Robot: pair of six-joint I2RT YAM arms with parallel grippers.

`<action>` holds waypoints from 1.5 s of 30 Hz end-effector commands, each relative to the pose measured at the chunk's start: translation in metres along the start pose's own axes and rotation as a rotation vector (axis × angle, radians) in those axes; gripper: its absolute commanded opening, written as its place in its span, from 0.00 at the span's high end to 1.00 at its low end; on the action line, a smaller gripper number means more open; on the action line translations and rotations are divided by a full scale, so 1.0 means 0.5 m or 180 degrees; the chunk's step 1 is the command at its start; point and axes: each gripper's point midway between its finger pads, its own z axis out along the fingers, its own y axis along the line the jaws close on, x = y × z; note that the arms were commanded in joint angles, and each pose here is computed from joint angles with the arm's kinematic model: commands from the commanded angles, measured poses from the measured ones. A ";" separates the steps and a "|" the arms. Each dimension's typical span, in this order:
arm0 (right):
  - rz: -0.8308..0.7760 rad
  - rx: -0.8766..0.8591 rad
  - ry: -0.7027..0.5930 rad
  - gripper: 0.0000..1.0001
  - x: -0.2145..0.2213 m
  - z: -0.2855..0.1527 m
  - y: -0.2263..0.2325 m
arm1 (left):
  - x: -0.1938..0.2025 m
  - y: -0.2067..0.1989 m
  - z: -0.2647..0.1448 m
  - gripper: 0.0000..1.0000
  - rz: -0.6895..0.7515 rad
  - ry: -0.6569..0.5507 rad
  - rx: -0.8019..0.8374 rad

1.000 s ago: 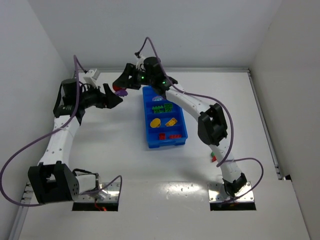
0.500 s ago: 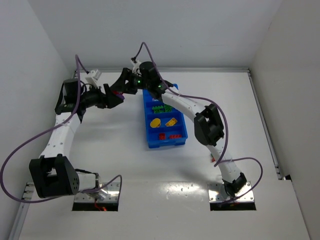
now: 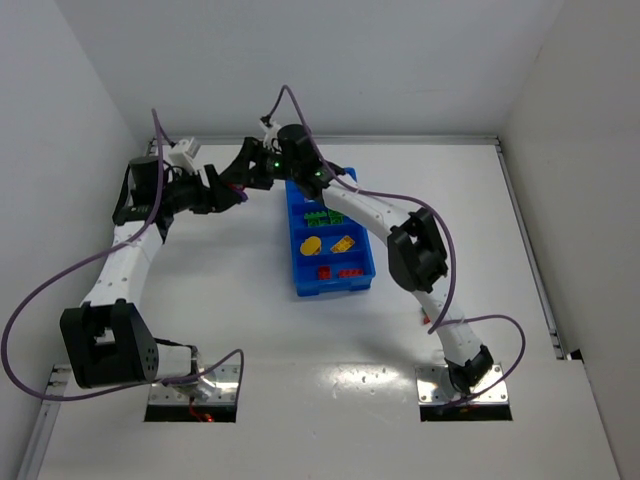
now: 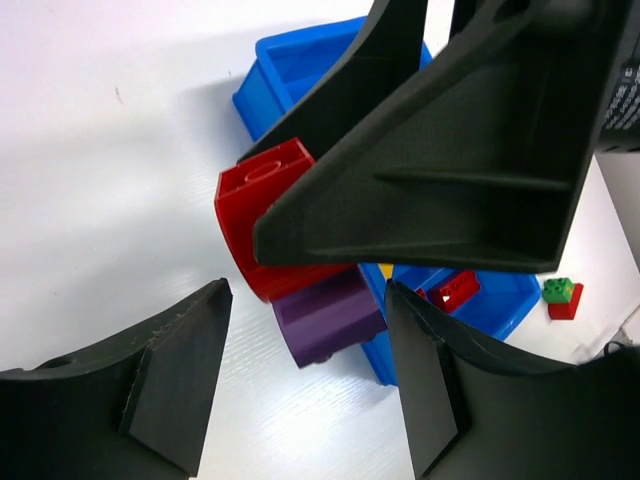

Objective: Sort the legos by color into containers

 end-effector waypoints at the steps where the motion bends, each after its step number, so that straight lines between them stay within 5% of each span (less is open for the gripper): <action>1: -0.0095 -0.0174 -0.0079 1.00 -0.013 -0.009 0.060 | -0.047 -0.003 -0.003 0.32 0.0095 -0.0205 -0.0010; 6: -0.0086 -0.0149 -0.0065 1.00 -0.004 -0.005 0.062 | -0.051 -0.004 -0.002 0.32 0.0085 -0.0227 -0.0005; 16: -0.0126 -0.0034 -0.0153 1.00 -0.016 -0.007 0.054 | -0.020 0.023 0.012 0.60 -0.0080 -0.0055 -0.0126; 30: -0.0226 0.0226 -0.0545 1.00 -0.092 -0.012 0.033 | 0.013 0.013 0.014 0.71 -0.0178 0.0070 -0.0055; 45: -0.0325 0.0462 -0.0848 1.00 -0.170 -0.035 -0.032 | 0.094 -0.033 0.000 0.71 -0.0176 0.0315 0.0059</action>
